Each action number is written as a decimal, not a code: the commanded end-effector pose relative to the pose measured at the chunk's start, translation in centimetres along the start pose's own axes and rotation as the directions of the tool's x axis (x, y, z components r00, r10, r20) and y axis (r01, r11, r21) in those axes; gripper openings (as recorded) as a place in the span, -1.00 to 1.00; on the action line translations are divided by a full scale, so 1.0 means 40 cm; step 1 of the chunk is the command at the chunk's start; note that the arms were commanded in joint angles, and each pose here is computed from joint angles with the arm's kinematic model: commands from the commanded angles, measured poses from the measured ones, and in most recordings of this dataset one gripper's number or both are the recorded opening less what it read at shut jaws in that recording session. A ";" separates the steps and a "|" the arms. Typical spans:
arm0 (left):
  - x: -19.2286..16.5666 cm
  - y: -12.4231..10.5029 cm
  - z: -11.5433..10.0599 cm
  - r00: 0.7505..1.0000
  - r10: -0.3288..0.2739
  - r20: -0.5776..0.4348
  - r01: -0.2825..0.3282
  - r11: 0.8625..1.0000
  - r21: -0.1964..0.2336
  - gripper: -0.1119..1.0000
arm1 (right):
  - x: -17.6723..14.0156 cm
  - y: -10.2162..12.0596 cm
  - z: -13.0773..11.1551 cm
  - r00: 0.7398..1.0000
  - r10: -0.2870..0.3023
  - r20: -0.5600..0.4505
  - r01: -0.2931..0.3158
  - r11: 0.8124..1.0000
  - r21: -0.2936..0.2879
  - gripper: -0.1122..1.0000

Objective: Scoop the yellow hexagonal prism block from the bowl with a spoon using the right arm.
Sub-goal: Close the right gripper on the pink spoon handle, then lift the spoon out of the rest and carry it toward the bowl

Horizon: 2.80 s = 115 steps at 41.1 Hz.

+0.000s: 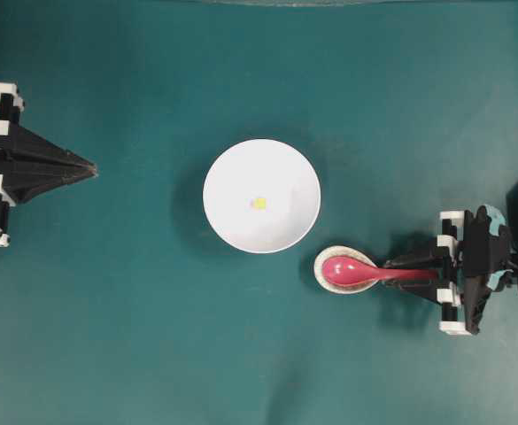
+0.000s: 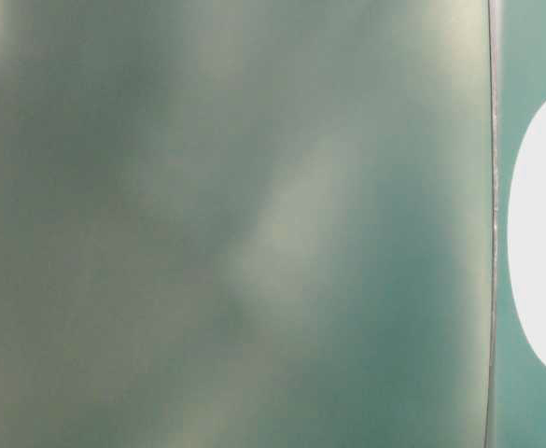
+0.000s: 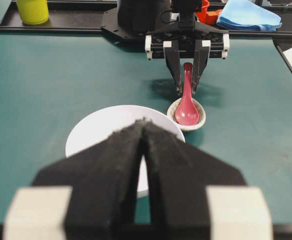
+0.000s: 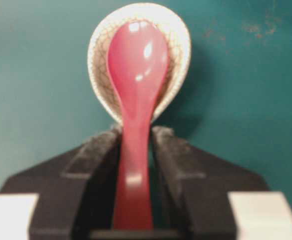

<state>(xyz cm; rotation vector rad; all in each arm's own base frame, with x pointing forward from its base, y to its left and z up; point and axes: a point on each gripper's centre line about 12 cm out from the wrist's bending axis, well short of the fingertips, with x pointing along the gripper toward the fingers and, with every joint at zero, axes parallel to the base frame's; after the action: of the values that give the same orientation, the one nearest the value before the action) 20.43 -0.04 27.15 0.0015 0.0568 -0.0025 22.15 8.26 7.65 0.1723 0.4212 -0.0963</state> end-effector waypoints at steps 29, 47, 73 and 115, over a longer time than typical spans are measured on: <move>0.005 0.000 0.030 1.000 0.000 0.031 0.000 1.000 0.002 -0.77 | 0.000 0.010 0.011 1.000 0.013 0.017 -0.013 1.000 0.010 -0.34; -0.002 0.000 0.038 0.999 0.000 0.043 0.000 1.000 0.000 -0.77 | -0.002 0.009 0.014 1.000 0.014 0.022 -0.014 1.000 0.010 -0.01; -0.002 0.000 0.034 1.000 0.000 0.029 0.000 1.000 0.002 -0.77 | -0.001 0.013 0.023 0.999 0.017 0.048 -0.017 1.000 0.006 -0.01; -0.003 0.000 0.032 1.000 0.000 0.020 0.000 1.000 0.000 -0.77 | -0.021 0.014 0.067 0.994 0.040 0.100 -0.042 0.999 0.024 -0.35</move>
<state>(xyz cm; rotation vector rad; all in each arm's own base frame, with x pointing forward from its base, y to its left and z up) 20.11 -0.04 27.27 0.0015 0.0660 -0.0024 22.36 8.31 9.21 0.1784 0.3606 -0.0815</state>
